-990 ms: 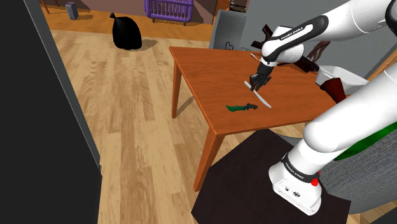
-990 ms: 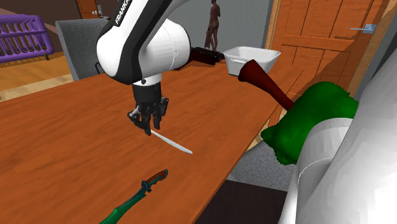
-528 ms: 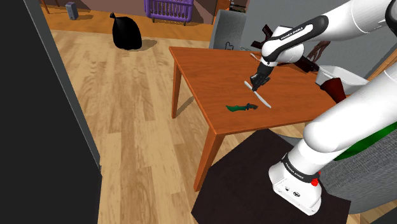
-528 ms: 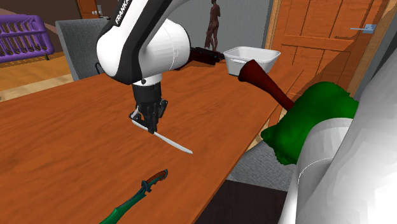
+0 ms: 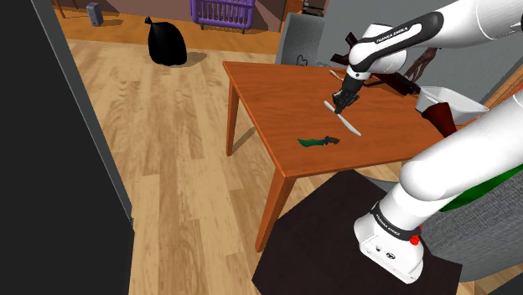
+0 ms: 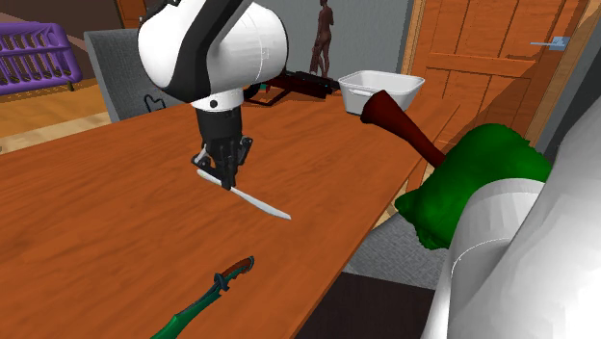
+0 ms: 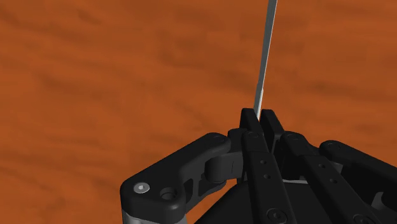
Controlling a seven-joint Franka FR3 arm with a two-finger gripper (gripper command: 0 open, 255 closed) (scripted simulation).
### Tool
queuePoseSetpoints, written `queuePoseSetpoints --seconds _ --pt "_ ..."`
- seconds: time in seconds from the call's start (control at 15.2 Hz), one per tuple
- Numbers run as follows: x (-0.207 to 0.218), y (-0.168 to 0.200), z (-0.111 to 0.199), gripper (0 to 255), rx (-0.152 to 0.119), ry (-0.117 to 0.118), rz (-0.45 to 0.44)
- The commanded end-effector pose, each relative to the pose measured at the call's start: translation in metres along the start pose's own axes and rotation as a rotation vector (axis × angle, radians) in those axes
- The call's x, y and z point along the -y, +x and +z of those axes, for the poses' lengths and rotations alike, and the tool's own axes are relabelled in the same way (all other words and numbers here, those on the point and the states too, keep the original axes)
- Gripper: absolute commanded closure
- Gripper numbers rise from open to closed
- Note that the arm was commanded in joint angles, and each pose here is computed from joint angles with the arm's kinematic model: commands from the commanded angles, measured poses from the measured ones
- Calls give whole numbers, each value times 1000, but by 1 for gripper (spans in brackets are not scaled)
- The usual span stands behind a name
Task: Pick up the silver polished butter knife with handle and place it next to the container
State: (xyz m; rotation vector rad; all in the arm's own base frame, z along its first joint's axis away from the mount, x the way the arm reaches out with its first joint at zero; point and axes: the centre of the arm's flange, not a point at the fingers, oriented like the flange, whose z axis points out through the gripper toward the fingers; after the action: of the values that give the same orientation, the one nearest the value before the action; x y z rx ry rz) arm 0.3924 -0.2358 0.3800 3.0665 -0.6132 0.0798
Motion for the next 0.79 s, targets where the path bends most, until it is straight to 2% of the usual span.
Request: queuePoseSetpoints --seconds 0.0,0.73 --pt "0 0 -10 255 1 0 0" --pt "0 3 -68 255 1 0 0"
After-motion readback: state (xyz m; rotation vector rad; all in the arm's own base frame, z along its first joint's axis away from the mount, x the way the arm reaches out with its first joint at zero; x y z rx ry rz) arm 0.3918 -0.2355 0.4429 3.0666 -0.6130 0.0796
